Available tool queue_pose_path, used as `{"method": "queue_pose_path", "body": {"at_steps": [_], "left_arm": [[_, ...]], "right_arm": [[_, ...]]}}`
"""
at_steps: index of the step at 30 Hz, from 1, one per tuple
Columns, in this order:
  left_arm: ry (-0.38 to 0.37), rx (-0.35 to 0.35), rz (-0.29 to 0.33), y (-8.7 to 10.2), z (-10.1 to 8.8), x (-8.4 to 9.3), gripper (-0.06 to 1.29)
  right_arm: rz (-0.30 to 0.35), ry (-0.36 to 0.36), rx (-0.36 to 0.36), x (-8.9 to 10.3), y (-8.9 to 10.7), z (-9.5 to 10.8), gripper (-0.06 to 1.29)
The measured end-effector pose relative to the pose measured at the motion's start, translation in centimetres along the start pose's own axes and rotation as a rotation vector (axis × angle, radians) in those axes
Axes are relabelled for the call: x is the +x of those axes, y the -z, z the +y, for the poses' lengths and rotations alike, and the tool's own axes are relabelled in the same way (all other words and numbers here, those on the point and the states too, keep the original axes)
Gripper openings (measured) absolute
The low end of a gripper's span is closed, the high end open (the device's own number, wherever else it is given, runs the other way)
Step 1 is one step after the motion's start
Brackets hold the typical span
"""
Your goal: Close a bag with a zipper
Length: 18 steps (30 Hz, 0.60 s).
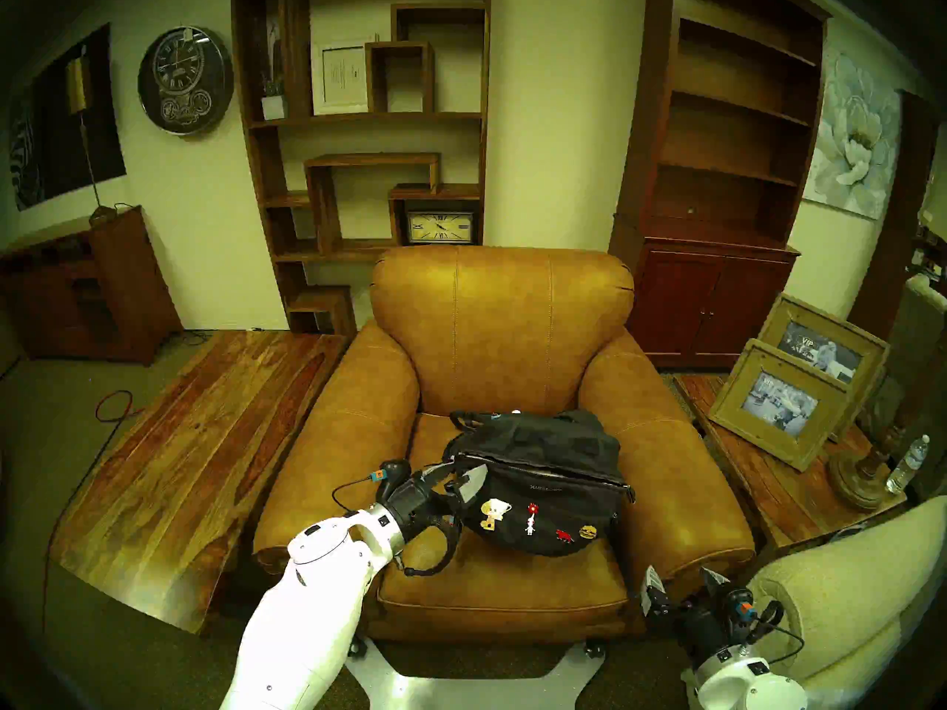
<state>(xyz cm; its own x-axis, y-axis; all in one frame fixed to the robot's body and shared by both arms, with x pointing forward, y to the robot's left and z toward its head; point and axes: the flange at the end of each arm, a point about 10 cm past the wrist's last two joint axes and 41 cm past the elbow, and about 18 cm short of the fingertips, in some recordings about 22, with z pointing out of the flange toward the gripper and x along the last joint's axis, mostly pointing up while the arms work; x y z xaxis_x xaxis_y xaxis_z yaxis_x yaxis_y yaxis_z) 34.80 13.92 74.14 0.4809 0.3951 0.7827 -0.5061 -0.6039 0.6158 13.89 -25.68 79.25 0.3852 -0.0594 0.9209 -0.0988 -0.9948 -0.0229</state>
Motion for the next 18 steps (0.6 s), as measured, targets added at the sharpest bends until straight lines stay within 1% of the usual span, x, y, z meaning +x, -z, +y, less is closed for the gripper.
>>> {"method": "queue_pose_path", "body": {"at_steps": [4,11,18], "left_arm": [[0.007,-0.010,-0.010,0.6,0.4,-0.3,1.27],[0.012,-0.009,-0.024,1.4,0.4,-0.8,1.27],[0.012,-0.016,-0.014,1.0,0.5,-0.6,1.27]], "right_arm": [[0.000,0.000,0.000,0.0,0.0,0.0,1.24],[0.000,0.000,0.000,0.0,0.0,0.0,1.24],[0.000,0.000,0.000,0.0,0.0,0.0,1.24]]}}
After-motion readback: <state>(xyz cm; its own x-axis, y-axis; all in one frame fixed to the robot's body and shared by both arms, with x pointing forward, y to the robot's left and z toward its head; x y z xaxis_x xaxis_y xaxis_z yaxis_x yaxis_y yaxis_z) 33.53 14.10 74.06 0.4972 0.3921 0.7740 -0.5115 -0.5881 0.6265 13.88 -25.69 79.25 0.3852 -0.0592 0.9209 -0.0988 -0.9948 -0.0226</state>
